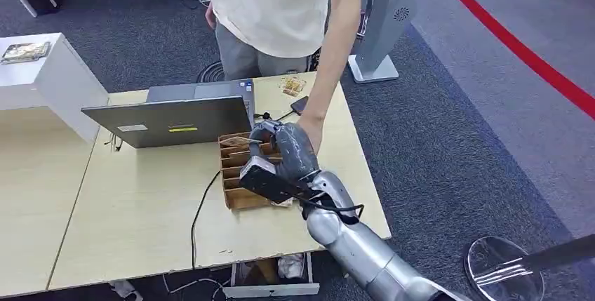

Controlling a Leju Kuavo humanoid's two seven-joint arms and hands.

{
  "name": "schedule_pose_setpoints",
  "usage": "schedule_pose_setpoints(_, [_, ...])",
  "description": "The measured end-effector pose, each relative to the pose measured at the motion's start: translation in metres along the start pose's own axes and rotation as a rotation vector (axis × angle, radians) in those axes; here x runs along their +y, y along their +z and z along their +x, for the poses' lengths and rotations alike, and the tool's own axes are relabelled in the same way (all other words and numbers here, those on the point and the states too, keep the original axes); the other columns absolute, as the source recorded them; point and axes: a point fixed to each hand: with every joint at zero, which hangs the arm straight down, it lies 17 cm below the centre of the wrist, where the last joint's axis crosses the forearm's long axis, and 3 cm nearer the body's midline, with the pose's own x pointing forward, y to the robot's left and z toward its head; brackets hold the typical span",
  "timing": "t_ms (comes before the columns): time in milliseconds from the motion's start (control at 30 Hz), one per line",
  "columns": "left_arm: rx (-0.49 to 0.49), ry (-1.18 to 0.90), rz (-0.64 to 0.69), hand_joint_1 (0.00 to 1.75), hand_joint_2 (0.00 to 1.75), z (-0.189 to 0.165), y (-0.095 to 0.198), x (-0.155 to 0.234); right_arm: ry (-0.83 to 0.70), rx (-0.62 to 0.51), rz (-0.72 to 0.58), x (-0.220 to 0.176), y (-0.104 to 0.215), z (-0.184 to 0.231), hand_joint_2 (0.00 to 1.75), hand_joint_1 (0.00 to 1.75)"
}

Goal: Pass the card to the sensor for recognition and then transmit it.

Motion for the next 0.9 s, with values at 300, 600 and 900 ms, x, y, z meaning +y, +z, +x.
schedule_pose_setpoints(300, [-0.005, 0.003, -0.003, 0.0, 1.75, 0.001, 0.0, -0.002, -0.001, -0.003, -0.032, -0.01, 0.003, -0.001, 1.75, 1.75])
schedule_pose_setpoints(600, [-0.008, 0.006, -0.003, 0.0, 1.75, 0.002, 0.0, -0.002, -0.016, 0.004, -0.054, -0.015, 0.005, -0.003, 1.75, 1.75])
schedule_pose_setpoints(900, [-0.008, 0.008, -0.004, 0.0, 1.75, 0.001, 0.0, -0.002, -0.023, 0.009, -0.08, -0.022, 0.008, -0.004, 1.75, 1.75])
